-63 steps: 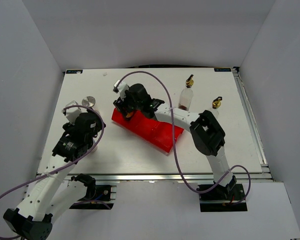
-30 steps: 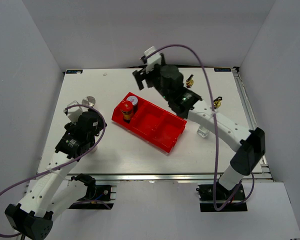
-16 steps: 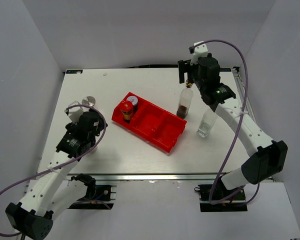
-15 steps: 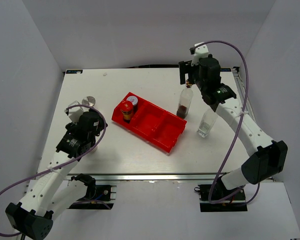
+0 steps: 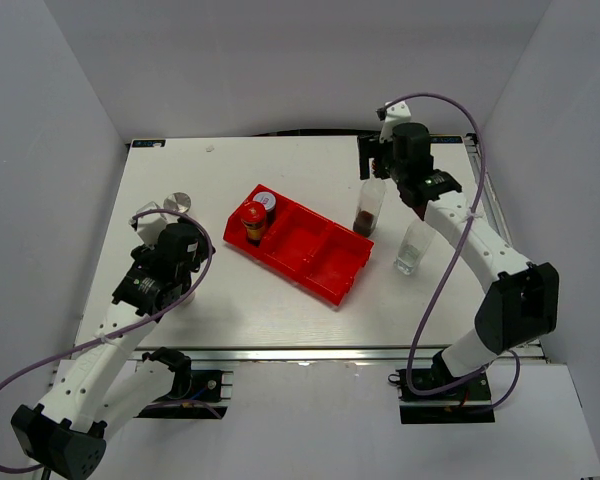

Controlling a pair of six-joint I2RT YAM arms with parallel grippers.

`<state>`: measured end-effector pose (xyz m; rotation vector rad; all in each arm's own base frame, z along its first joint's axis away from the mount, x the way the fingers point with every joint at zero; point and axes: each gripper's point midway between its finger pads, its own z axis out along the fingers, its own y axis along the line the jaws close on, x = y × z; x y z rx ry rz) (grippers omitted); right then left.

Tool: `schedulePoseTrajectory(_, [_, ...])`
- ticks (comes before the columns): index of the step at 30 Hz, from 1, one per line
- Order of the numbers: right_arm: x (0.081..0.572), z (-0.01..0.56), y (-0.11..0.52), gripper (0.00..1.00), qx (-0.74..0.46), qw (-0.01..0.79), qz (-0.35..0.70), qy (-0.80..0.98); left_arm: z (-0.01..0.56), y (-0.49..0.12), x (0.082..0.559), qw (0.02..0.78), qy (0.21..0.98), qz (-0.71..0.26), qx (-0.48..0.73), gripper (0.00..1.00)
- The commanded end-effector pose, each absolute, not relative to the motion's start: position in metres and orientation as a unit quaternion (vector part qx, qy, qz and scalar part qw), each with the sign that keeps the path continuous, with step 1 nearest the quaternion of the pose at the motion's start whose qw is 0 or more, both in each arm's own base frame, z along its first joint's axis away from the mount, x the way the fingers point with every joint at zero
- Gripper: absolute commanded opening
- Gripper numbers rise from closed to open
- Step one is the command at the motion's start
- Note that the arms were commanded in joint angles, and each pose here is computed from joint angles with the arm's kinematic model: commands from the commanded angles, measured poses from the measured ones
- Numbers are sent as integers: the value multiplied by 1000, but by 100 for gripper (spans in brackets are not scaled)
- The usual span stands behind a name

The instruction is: Organize the condiment bottles

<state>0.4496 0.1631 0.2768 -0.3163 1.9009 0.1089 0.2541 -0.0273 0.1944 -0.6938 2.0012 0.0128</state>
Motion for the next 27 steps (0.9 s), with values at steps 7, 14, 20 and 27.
schedulePoseTrajectory(7, [466, 251, 167, 70, -106, 570, 58, 813, 194, -24, 254, 493, 821, 12, -287, 98])
schedulePoseTrajectory(14, [464, 251, 165, 24, -103, 579, 57, 807, 192, -25, 256, 491, 823, 13, -286, 98])
schedulePoseTrajectory(20, [462, 281, 163, 10, -106, 604, 55, 788, 191, -26, 257, 492, 822, 12, -287, 98])
schedulePoseTrajectory(27, [449, 374, 179, 0, -139, 682, 82, 713, 191, -27, 257, 491, 824, 11, -284, 98])
